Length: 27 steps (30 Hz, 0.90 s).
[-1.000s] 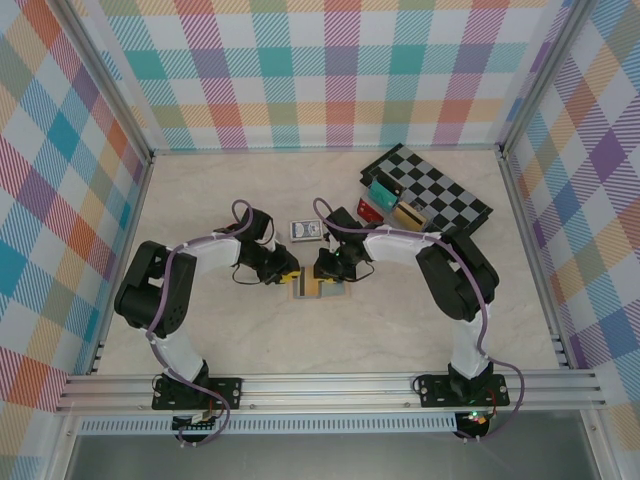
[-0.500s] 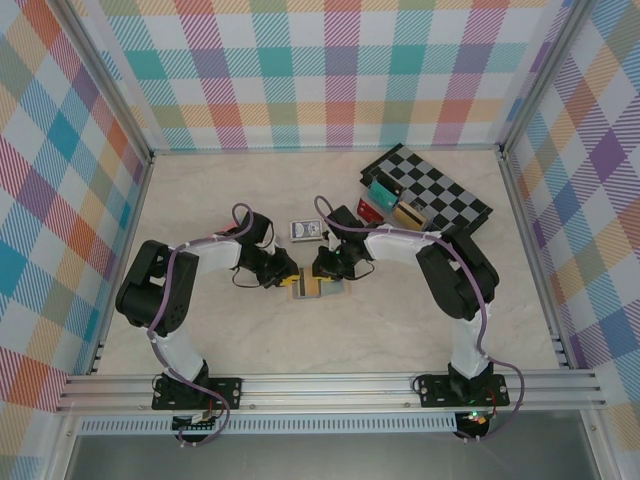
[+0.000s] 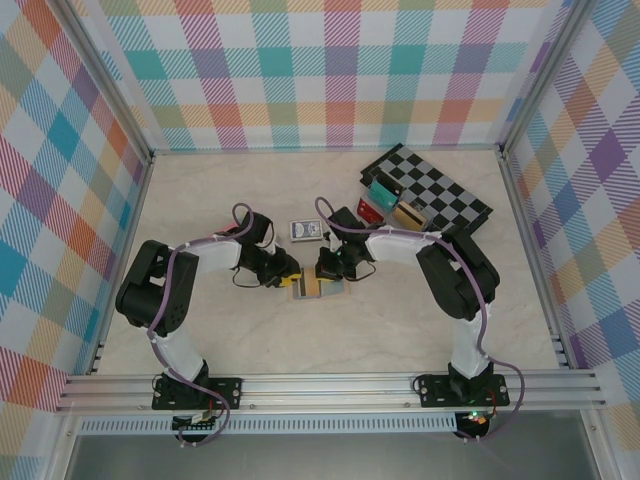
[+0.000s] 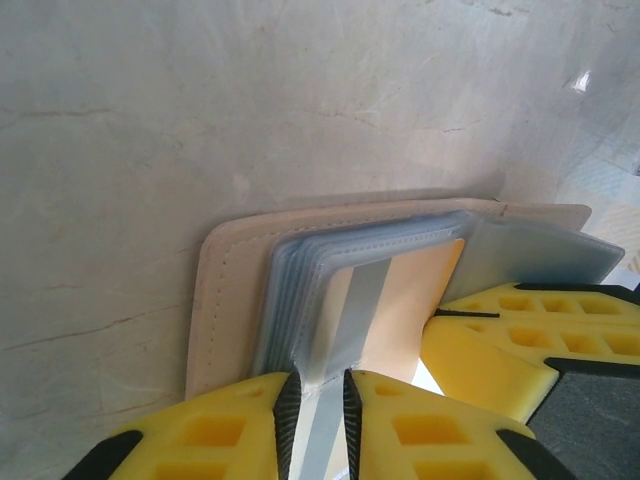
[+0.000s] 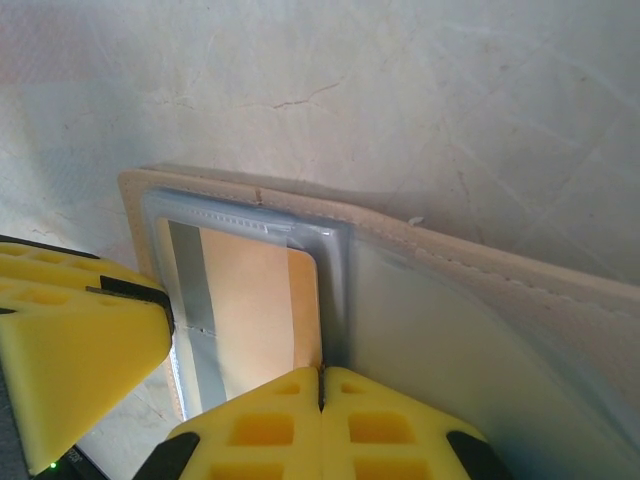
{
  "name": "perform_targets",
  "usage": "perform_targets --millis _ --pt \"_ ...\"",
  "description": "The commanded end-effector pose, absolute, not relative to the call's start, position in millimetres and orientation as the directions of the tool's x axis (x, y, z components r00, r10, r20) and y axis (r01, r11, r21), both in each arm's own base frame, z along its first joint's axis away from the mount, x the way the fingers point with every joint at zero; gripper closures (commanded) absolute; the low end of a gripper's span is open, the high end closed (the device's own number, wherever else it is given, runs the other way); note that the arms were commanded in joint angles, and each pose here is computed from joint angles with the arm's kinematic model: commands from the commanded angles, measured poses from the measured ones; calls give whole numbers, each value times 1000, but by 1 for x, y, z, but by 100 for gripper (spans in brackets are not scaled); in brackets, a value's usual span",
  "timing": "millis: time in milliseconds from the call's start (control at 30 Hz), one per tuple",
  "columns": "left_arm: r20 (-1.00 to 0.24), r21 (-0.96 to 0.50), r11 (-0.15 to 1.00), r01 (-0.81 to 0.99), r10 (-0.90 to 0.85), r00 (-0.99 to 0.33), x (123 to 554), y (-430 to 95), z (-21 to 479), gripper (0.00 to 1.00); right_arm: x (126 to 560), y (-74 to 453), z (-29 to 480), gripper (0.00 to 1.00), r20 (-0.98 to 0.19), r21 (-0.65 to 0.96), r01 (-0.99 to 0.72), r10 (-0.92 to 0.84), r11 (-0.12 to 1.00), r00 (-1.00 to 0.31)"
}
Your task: Take the credit cards out of the card holder
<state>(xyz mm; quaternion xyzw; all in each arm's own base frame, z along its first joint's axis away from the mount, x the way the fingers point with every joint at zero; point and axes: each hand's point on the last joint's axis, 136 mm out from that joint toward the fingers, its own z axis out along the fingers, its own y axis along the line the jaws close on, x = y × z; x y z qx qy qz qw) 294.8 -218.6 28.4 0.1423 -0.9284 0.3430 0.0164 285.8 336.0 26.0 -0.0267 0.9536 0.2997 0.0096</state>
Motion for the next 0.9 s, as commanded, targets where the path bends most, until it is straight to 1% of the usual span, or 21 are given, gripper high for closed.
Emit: perform_targets --millis 0,167,267,333,433,500,667,867 --pt "155 -546 778 -310 -269 -951 279 -204 13 74 286 320 25 98 -64 527 -59 -30 848 -998" --pt "151 -547 780 -304 -265 -952 280 -204 14 74 287 313 29 98 -80 520 -57 -18 852 -997" --pt "148 -554 777 -299 -262 -954 281 -205 16 76 285 314 27 97 -69 529 -57 -24 847 -997" --pt "134 -568 772 -284 -254 -958 284 -208 22 76 284 317 26 91 -57 544 -57 -31 837 -998" --pt "87 -597 763 -248 -246 -965 292 -210 38 76 281 322 25 76 -40 564 -58 -44 824 -998" --pt "55 -616 755 -224 -242 -969 296 -212 49 76 280 322 23 71 -33 563 -56 -46 825 -998" --pt "32 -681 708 -186 -226 -974 299 -223 68 77 278 323 19 69 -19 568 -58 -58 821 -998" --pt "67 -685 705 -182 -188 -980 291 -237 60 79 276 328 16 70 -1 589 -59 -72 806 -997"
